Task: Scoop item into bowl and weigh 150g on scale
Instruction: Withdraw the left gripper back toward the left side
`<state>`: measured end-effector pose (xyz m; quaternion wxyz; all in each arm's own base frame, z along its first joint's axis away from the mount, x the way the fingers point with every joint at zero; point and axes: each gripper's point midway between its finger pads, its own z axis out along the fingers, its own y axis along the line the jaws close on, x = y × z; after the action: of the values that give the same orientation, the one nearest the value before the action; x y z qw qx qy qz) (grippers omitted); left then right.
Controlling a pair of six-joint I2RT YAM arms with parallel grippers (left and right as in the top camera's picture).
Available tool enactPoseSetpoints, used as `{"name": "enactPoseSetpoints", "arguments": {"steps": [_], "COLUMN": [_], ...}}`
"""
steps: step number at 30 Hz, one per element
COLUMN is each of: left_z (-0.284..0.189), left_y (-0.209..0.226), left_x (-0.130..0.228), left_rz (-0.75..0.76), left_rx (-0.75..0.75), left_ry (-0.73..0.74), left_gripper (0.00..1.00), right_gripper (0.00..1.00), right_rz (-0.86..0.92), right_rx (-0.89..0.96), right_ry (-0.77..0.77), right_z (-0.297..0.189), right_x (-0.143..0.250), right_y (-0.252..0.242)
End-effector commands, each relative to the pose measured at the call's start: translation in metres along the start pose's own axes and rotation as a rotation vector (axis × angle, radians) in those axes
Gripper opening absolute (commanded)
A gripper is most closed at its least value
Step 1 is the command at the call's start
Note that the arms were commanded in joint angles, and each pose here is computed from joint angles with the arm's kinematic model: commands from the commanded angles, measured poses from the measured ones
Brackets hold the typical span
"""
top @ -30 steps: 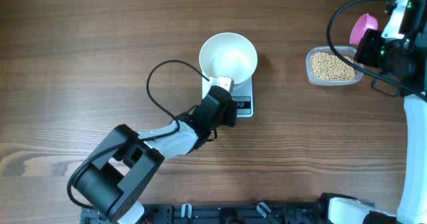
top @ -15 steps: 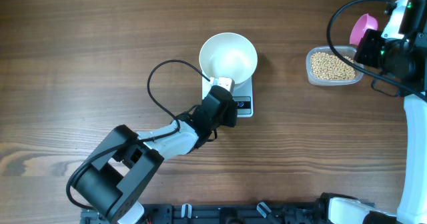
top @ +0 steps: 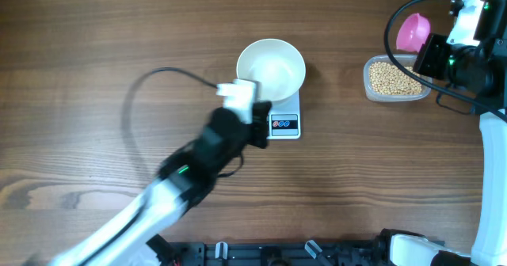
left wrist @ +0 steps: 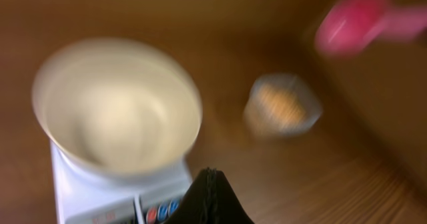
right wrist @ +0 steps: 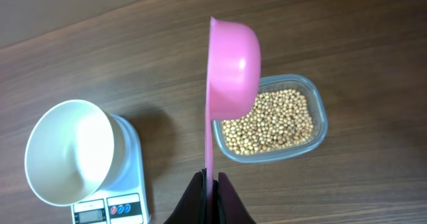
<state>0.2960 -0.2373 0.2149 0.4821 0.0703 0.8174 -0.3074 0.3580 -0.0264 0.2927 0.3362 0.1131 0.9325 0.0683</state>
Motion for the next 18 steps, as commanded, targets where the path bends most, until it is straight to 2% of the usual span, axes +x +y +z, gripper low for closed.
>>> {"name": "enactPoseSetpoints", "arguments": {"steps": [1,3,4,7,8,9,10,15,18], "left_z": [-0.093,-0.145,-0.164,-0.207,-0.212,-0.212,-0.21,-0.19,-0.173], "left_y": [0.008,0.028,0.038,0.069,0.078,0.085,0.091,0.123,0.134], "left_x": [-0.096,-0.126,-0.133,-0.133,-0.126,-0.121,-0.115,-0.088,-0.09], "left_rz": [-0.046,-0.08,-0.092,-0.098,-0.099,-0.1,-0.1,-0.104,-0.111], "left_rx": [-0.036,-0.12,-0.166,-0.321,-0.363,-0.393,-0.42,-0.56,-0.586], "left_ry": [-0.369,-0.539,-0.596,-0.676,-0.659,-0.638,-0.613,-0.462,-0.431], "left_gripper": [0.05,0.13,0.22,0.31,0.51,0.81,1.0,1.0,1.0], "right_gripper": [0.04,0.04,0.04,0.04,0.04,0.04,0.04,0.04,0.04], "right_rz": [-0.021,-0.023,-0.03,-0.044,-0.045,-0.054,-0.071,-0.202,-0.271], "right_rx": [-0.08,-0.093,-0.094,-0.093,-0.093,-0.093,-0.093,-0.092,-0.091], "right_ry": [-0.005,-0.001,0.001,0.007,0.01,0.011,0.013,0.038,0.053], "right_z": [-0.003,-0.003,-0.003,-0.003,-0.003,-0.003,-0.003,-0.003,-0.003], "right_x": [-0.004,-0.003,-0.002,0.0,0.0,0.001,0.001,0.009,0.013], "right_y": [0.013,0.016,0.016,0.015,0.015,0.015,0.015,0.014,0.013]}}
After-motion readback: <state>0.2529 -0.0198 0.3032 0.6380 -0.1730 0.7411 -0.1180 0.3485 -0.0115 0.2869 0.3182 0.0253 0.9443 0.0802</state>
